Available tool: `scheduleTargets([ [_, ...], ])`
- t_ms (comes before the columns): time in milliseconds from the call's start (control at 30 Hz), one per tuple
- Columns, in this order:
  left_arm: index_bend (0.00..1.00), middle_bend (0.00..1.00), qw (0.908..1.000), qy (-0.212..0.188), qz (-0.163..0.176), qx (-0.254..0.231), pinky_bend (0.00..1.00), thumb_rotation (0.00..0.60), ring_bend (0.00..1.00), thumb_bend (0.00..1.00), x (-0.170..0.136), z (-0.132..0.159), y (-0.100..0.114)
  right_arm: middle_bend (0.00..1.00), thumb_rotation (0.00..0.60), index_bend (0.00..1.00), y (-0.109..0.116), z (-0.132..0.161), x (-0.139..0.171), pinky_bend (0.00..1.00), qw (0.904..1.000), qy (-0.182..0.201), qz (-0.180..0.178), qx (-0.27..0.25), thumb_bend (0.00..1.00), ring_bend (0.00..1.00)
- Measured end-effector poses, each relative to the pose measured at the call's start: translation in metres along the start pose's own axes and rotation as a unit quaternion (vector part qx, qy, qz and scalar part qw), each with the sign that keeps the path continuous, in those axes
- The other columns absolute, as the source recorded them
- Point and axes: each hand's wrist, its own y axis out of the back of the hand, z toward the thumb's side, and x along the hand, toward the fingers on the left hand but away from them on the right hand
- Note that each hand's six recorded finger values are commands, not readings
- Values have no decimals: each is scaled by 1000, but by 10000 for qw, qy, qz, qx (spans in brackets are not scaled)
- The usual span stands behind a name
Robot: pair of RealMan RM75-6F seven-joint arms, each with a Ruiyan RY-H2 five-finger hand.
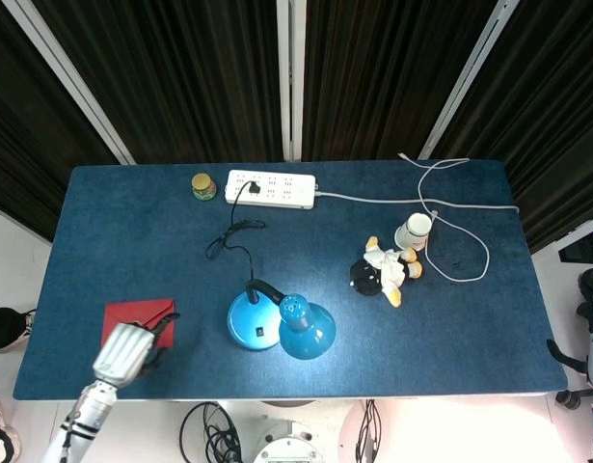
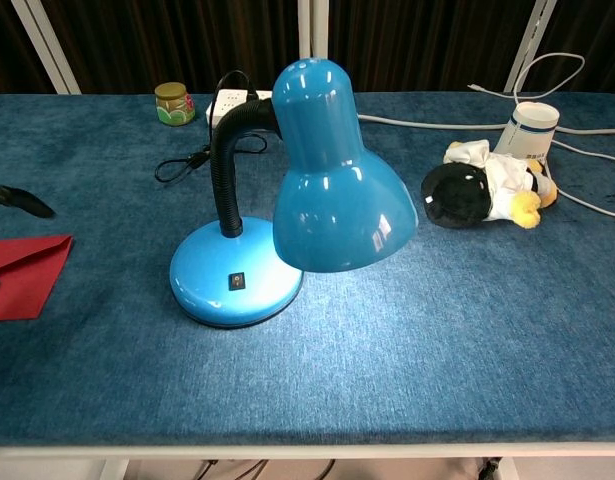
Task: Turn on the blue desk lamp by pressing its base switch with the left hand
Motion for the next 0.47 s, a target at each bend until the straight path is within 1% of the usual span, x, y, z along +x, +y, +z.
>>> scheduleTargets([
  [33, 151, 591, 9997, 151, 190, 65, 643, 600, 547, 233, -4, -12, 9, 0, 600, 0, 0, 1, 0, 0, 10000, 10, -6, 8, 117, 0],
  [67, 113, 433, 9990, 266, 335, 138, 549, 600, 386, 151, -8, -21, 16, 0, 600, 0, 0, 2, 1, 0, 10000, 20, -16, 18, 118, 0],
  [100, 82, 254, 9978, 394, 465, 244, 404, 600, 211, 92, -11, -31, 23, 0, 600, 0, 1, 3, 1, 0, 10000, 32, -30, 35, 117, 0],
  [133, 56, 128, 9959, 565, 582, 406, 254, 600, 97, 58, -17, -44, 30, 0, 600, 0, 1, 4, 2, 0, 10000, 40, -41, 51, 116, 0],
  [167, 39, 34, 9946, 665, 613, 504, 111, 600, 16, 39, -20, -51, 33, 0, 600, 0, 2, 5, 3, 0, 9999, 47, -58, 68, 115, 0],
  [200, 31, 2, 9938, 737, 609, 563, 35, 600, 0, 29, -21, -55, 35, 0, 600, 0, 4, 6, 3, 0, 9999, 55, -89, 97, 112, 0],
  [233, 25, 0, 9933, 811, 573, 599, 0, 600, 0, 21, -22, -60, 38, 0, 600, 0, 5, 7, 4, 0, 9998, 60, -115, 122, 110, 0],
  [333, 25, 0, 9911, 1009, 443, 740, 0, 600, 0, 18, -23, -75, 48, 0, 600, 0, 8, 9, 6, 0, 9996, 91, -191, 197, 109, 0],
  [400, 25, 0, 9890, 1126, 458, 839, 0, 600, 0, 17, -25, -84, 54, 0, 600, 0, 8, 12, 7, 0, 9995, 130, -197, 221, 106, 0],
  [467, 25, 0, 9879, 1206, 514, 832, 0, 600, 0, 17, -28, -88, 58, 0, 600, 0, 6, 13, 7, 0, 9994, 157, -187, 246, 109, 0],
])
